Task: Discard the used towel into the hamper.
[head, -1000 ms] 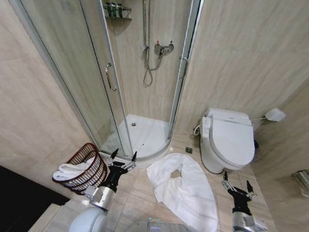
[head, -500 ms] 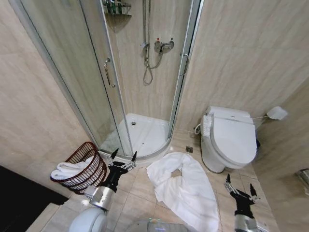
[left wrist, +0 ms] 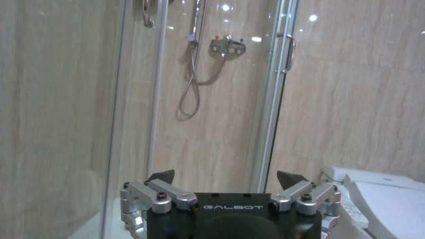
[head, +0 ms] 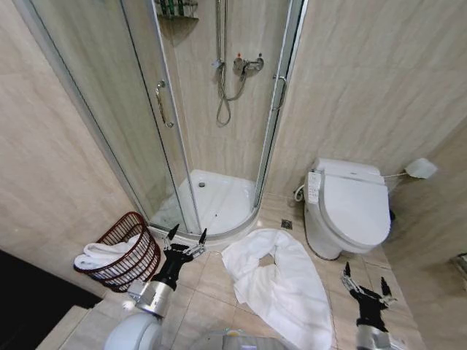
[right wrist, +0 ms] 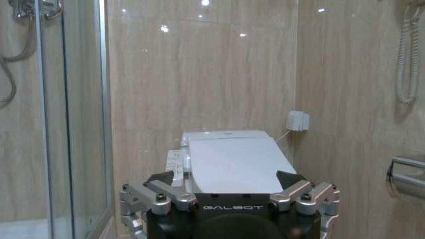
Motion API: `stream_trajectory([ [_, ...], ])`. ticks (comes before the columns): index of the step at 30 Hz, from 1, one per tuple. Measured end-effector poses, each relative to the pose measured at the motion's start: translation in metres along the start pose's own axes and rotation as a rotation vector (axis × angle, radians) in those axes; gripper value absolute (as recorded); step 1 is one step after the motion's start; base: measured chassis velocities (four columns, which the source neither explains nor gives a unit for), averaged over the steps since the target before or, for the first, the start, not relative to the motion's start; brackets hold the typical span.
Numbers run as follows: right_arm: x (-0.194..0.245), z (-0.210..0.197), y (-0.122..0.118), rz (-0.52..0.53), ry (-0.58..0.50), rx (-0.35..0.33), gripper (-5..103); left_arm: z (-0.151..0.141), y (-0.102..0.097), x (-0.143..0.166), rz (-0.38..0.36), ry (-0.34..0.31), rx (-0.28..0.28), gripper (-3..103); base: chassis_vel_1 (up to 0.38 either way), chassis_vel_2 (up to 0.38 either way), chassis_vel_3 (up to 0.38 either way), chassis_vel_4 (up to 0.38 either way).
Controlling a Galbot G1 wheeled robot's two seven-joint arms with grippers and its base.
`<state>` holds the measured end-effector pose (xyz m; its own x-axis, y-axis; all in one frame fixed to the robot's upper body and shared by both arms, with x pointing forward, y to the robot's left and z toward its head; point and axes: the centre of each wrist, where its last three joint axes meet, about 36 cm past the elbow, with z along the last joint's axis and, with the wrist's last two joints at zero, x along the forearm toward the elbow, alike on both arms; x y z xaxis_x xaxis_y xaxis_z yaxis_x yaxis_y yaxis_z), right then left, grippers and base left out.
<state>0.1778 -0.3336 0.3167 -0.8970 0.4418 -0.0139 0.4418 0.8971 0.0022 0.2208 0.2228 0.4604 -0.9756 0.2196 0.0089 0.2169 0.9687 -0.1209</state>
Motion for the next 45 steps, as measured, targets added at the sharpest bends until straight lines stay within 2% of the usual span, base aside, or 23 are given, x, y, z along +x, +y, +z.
stream_trajectory([
  [45, -0.002, 0.009, -0.003, 0.010, -0.014, -0.002, 100, 0.000, 0.000, 0.000, 0.000, 0.000, 0.000, 100, -0.001, -0.003, -0.002, -0.002],
])
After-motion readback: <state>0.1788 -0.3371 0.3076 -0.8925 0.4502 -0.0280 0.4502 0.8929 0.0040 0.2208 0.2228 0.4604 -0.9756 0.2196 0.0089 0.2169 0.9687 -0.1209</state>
